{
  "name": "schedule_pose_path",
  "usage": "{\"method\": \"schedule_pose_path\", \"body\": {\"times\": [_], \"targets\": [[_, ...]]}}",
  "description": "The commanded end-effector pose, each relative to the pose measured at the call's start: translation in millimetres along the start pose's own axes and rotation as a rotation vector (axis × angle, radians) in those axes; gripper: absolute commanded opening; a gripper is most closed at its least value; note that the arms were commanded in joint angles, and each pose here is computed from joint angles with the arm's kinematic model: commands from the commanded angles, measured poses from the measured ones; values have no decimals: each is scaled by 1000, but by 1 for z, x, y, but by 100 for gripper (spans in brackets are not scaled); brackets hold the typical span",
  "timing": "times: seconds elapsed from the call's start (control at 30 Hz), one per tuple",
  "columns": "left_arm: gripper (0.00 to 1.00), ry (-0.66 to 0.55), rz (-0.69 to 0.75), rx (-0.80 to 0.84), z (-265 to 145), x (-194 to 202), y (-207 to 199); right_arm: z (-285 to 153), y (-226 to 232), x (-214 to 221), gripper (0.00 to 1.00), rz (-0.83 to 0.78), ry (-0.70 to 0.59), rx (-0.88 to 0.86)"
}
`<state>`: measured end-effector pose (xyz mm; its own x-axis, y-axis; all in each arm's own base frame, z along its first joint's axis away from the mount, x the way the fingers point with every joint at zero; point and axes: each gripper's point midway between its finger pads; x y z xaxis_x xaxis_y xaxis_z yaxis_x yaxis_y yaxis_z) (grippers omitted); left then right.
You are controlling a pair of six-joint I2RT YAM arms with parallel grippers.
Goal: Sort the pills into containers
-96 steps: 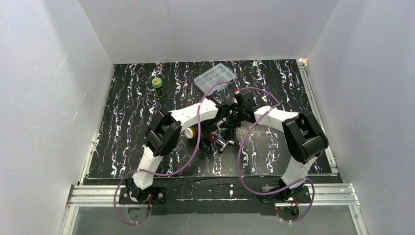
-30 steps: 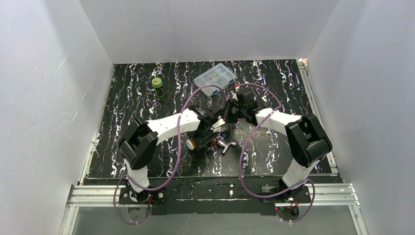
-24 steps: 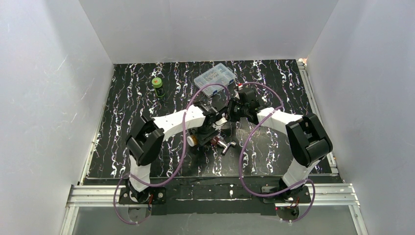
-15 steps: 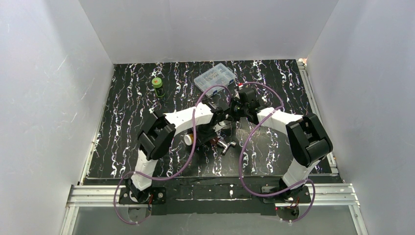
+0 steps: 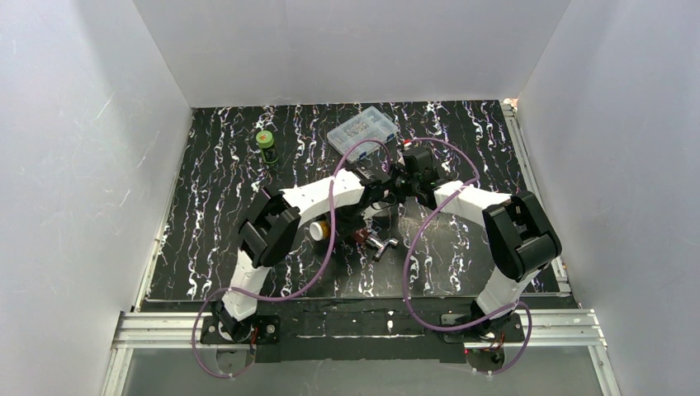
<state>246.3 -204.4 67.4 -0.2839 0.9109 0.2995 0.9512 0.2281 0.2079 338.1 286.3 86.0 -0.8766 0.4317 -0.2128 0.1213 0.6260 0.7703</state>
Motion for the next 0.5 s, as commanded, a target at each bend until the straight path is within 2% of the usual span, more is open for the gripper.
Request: {"method": "schedule_pose_path", "body": {"times": [0.0,0.47], "targets": [[0,-106,32,-75,-19,-30,14,-8,41,14,3,-62,58,-123],[0,-11,127,-39,-3,-32,5,-9,42,13,3,-67,54,-123]]}}
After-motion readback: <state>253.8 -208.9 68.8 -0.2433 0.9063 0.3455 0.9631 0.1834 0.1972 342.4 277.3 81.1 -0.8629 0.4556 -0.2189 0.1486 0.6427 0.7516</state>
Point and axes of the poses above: each gripper's point midway between its finger pads, its own z axis out along the fingers, its own y axis along the line the jaws close on, x = y × z, and after that the axes turned 15 degrees about z, right-handed
